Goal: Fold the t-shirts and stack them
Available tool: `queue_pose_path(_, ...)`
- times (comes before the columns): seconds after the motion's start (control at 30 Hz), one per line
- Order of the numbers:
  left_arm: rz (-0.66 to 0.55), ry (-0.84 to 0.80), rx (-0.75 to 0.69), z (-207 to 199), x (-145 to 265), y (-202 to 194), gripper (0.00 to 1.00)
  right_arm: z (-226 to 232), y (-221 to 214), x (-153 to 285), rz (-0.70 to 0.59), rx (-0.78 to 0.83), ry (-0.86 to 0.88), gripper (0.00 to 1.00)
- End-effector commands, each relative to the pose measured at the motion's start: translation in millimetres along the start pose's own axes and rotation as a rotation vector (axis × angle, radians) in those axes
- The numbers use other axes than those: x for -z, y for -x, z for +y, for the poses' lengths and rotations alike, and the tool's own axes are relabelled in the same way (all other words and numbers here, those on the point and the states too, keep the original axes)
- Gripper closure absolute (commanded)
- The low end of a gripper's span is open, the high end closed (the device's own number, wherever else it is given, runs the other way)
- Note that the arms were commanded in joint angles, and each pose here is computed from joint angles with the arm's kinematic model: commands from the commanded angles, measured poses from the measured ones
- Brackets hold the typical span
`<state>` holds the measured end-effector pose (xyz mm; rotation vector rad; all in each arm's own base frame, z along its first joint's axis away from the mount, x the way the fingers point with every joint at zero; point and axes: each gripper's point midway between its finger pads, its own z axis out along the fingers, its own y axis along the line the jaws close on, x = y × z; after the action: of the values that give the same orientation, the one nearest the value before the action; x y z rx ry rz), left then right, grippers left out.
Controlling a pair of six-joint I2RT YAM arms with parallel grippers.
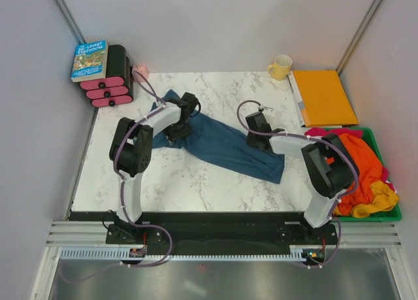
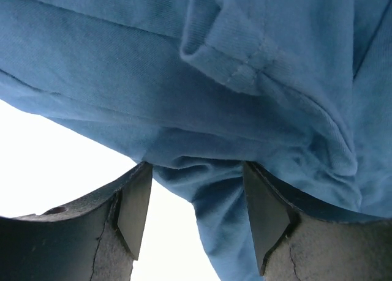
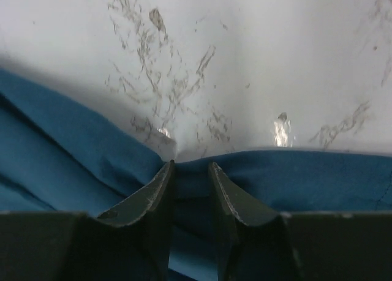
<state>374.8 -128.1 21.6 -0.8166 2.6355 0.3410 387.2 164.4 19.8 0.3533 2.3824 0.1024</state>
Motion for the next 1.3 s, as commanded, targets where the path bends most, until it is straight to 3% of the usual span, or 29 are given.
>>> queue_pose_path(0.0, -0.039, -0.037, -0.099, -38, -12, 20, 0.31, -24, -103, 19, 0.281, 0.034, -0.004, 0.64)
queue_pose_path(0.33, -0.159, -0.146, -0.303, -104, 3, 59, 0.29, 35, -183, 74, 0.324, 0.202, 0.145, 0.64)
queue_pose_path(0.6, -0.26, -0.216, -0.351, -138, 23, 91, 0.27, 73, -218, 96, 0.332, 0.307, 0.199, 0.64)
queue_pose_path(0.77, -0.385, -0.122, -0.234, -104, 53, 119, 0.2, 82, -147, 118, 0.107, 0.283, 0.177, 0.63)
queue_pose_path(0.93, -0.451, -0.225, -0.142, -81, 113, 134, 0.19, 98, -34, 159, -0.17, 0.268, 0.175, 0.58)
queue_pose_path(1.07, -0.386, -0.282, -0.142, -68, 117, 110, 0.21, 103, 35, 161, -0.247, 0.228, 0.197, 0.59)
queue_pose_path(1.23, -0.271, -0.301, -0.119, -44, 81, 56, 0.23, 114, 115, 129, -0.322, 0.167, 0.209, 0.68)
queue_pose_path(1.27, -0.275, -0.359, -0.1, -50, 87, 53, 0.24, 119, 115, 108, -0.307, 0.211, 0.189, 0.69)
